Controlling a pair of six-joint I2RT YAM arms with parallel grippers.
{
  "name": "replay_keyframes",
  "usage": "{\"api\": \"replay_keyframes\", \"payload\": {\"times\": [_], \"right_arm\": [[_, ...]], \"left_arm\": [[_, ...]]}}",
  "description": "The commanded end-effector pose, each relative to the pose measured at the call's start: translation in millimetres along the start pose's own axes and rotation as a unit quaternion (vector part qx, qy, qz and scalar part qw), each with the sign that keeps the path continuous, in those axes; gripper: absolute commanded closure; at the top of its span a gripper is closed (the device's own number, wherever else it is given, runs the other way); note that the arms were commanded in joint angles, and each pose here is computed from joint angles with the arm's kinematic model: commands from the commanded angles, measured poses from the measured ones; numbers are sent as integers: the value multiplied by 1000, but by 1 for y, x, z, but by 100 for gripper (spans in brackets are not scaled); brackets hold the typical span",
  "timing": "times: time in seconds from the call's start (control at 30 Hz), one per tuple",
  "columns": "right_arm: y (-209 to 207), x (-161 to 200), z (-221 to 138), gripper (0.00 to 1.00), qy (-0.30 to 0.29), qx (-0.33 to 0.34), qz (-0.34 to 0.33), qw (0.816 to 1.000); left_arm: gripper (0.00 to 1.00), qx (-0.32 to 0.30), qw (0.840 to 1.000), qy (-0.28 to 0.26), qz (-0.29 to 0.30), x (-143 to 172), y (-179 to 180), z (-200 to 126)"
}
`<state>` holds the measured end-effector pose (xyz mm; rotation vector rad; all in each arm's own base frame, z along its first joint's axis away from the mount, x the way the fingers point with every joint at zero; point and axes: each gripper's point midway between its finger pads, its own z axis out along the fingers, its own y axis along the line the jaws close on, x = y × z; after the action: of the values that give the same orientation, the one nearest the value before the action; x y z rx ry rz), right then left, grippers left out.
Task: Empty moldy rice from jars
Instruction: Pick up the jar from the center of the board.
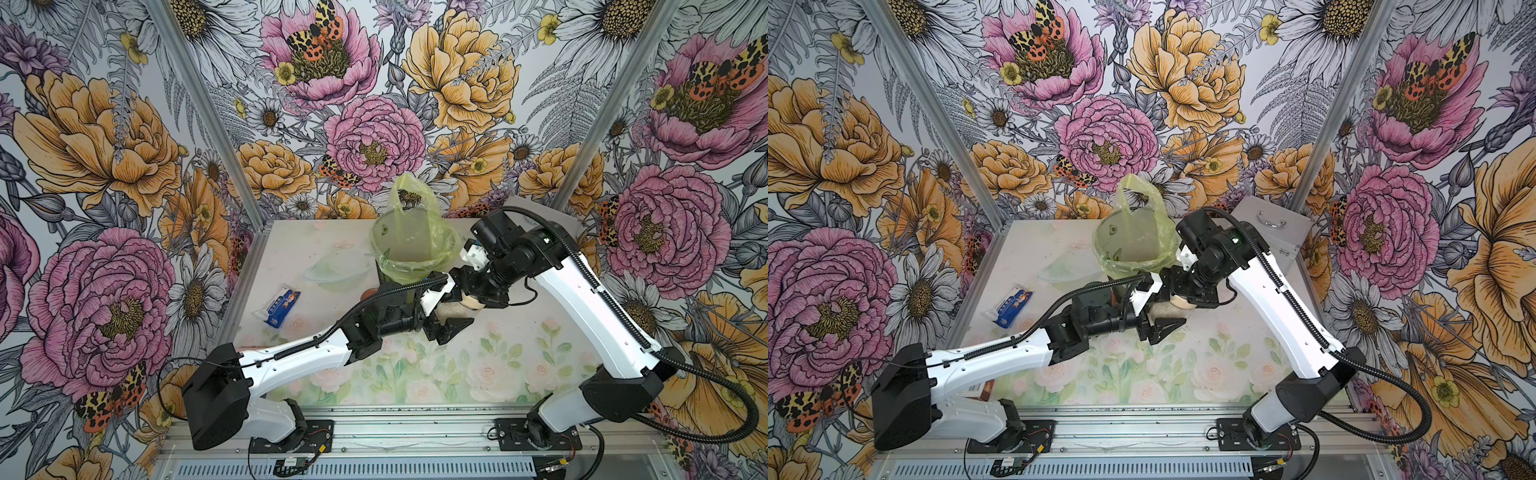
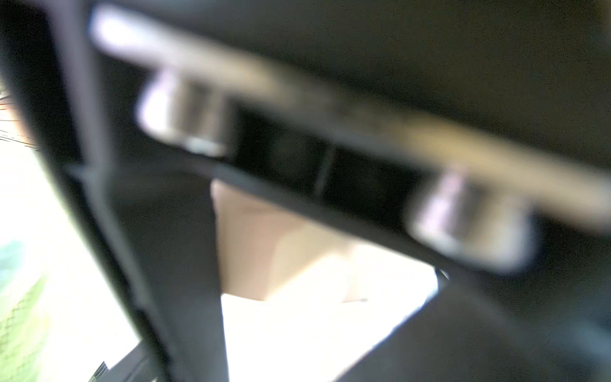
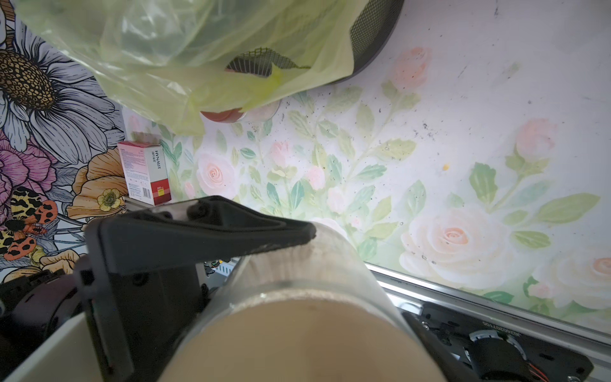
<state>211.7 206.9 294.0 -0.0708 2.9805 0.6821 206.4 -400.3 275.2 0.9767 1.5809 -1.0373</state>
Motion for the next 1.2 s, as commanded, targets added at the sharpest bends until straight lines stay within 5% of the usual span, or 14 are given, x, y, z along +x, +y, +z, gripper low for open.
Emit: {"api": "replay_keyframes", "payload": {"times": [0.0, 0.2, 0.5, 0.77, 1.17], "right_arm": [[51, 5, -27, 100, -18, -114, -48, 992], [51, 1, -30, 100, -36, -111, -49, 992], [49, -2, -27, 98, -41, -107, -47, 992], [51, -5, -31, 55, -52, -113, -48, 991], [56, -4, -35, 17, -57, -127, -51, 989]], "left_arm": [[66, -50, 993, 97, -35, 56, 26, 7], [100, -53, 993, 97, -36, 53, 28, 9], [100, -56, 994, 95, -30, 51, 28, 8], [100, -58, 994, 90, -23, 49, 28, 4], [100, -65, 994, 84, -19, 45, 33, -2]]}}
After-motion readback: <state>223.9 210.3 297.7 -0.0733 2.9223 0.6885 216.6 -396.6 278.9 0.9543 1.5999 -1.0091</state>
